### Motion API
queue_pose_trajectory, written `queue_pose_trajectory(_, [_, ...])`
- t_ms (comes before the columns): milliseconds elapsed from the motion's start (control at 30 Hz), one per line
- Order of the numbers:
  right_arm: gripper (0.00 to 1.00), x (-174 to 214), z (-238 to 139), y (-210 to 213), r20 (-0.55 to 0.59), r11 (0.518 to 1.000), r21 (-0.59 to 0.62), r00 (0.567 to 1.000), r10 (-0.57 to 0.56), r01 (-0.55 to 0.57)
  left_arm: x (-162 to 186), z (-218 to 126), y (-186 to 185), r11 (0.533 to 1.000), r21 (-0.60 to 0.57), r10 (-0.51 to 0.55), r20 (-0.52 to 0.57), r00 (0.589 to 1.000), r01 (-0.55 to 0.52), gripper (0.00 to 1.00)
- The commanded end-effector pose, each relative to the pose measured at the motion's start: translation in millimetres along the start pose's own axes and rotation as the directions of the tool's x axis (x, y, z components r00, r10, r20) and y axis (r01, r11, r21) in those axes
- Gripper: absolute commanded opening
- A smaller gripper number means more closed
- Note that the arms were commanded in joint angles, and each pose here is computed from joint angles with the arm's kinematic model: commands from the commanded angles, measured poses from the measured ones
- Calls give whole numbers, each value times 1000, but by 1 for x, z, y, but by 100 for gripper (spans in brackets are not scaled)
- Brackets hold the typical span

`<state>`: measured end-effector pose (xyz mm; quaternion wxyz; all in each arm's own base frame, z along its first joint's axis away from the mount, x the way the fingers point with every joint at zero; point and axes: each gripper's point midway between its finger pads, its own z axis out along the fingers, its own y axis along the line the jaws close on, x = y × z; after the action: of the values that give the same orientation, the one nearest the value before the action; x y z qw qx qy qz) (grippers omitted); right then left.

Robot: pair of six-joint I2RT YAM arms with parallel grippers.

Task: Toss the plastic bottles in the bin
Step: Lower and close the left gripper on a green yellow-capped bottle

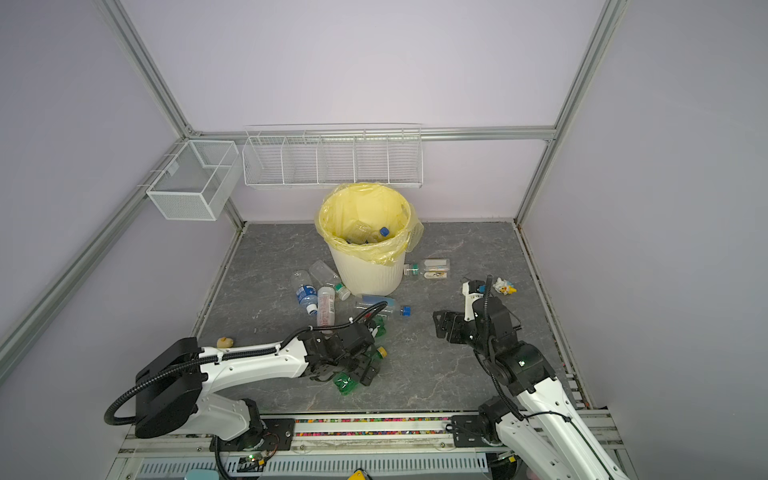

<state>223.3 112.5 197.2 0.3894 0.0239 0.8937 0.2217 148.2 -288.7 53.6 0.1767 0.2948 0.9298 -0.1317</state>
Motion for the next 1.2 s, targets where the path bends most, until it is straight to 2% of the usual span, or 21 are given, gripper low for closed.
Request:
queue_pose_trajectory(0, [88, 3, 1, -6, 5, 1000, 17, 1000, 18, -18, -3, -14, 0, 1000, 5, -5, 38, 999, 5, 98])
queue_pose_trajectory(167, [88, 1, -2, -4, 17, 1000, 5, 1000, 14, -14, 6, -15, 4, 1000, 11, 0, 26, 1000, 0, 97])
queue_pose_trajectory(533, [88, 7, -2, -10, 11, 999, 22, 1000, 24, -25, 23, 6, 11, 999, -39, 19, -53, 998, -21, 92])
queue_pose_trajectory(700, [88, 6, -2, -13, 22, 999, 37, 999, 26, -27, 23, 13, 6, 999, -39, 29, -73, 997, -32, 84])
queue_pose_trajectory(933, [88, 6, 1, -15, 11, 998, 53, 1000, 21, -22, 21, 15, 4, 999, -46, 21, -75, 997, -25, 62])
queue_pose_trajectory(1167, [88, 9, 1, -15, 0, 998, 51, 1000, 24, -24, 8, 7, -1, 999, -38, 21, -52, 998, -23, 56])
